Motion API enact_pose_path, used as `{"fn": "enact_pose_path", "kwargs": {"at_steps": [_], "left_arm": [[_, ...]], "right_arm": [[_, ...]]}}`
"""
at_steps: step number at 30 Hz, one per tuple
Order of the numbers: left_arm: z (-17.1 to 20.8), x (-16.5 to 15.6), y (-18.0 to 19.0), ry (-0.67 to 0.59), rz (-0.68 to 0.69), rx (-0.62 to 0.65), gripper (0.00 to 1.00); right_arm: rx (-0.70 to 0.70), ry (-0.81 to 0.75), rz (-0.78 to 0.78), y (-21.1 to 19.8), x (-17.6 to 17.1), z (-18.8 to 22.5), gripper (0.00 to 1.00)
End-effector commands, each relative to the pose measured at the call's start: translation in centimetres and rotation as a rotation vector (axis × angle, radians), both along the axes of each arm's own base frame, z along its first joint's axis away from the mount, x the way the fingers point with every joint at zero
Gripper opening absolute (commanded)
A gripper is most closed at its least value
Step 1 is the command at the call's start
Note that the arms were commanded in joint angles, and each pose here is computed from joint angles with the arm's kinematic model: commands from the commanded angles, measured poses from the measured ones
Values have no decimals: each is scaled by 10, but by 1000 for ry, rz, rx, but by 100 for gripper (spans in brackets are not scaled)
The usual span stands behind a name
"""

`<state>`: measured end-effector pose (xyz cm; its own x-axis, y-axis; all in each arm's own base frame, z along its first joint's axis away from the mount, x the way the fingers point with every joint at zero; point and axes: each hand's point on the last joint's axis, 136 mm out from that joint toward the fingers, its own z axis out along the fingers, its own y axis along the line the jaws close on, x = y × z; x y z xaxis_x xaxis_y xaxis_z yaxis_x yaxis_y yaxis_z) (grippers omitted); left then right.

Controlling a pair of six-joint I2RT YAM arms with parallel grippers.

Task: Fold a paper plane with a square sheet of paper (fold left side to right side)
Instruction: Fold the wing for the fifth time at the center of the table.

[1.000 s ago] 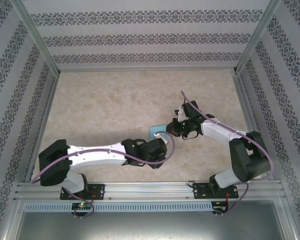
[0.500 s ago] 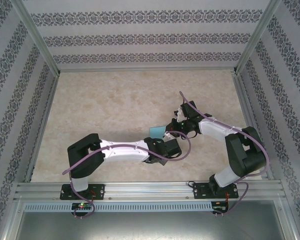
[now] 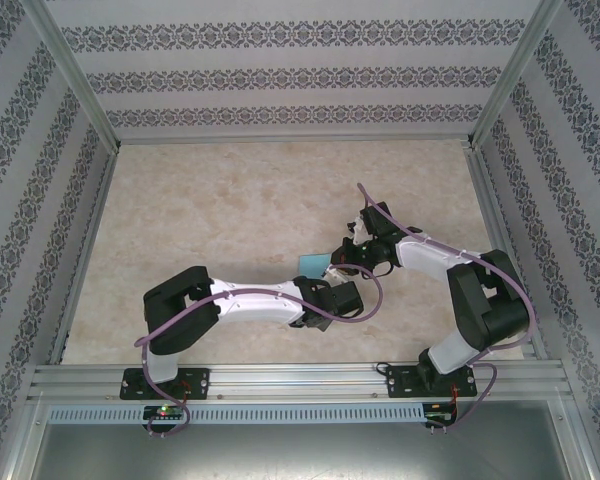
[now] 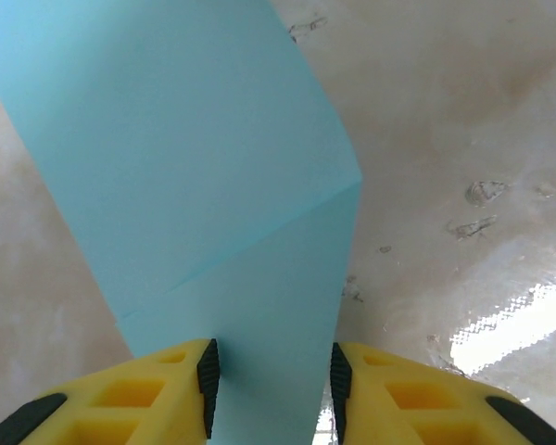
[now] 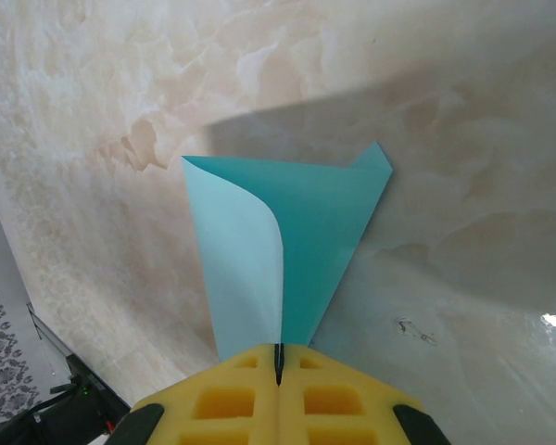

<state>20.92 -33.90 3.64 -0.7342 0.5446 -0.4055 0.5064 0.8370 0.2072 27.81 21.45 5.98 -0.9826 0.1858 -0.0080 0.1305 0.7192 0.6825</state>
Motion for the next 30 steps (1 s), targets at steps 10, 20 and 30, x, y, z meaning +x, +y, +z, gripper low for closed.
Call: {"fn": "enact_pose_path", "kwargs": {"at_steps": [10,20,30], "left_arm": [[-5,-3,3,2,6,38,20],[5,1,-3,51,15,-65,8],[16,12,-22,181,14,-259,8]], "right_arm": [[-12,-18,19,3,4,2,0],[-59,-182,-6,-21,21,42,29],[-147,-354,-156,-88,7,72,59]]}}
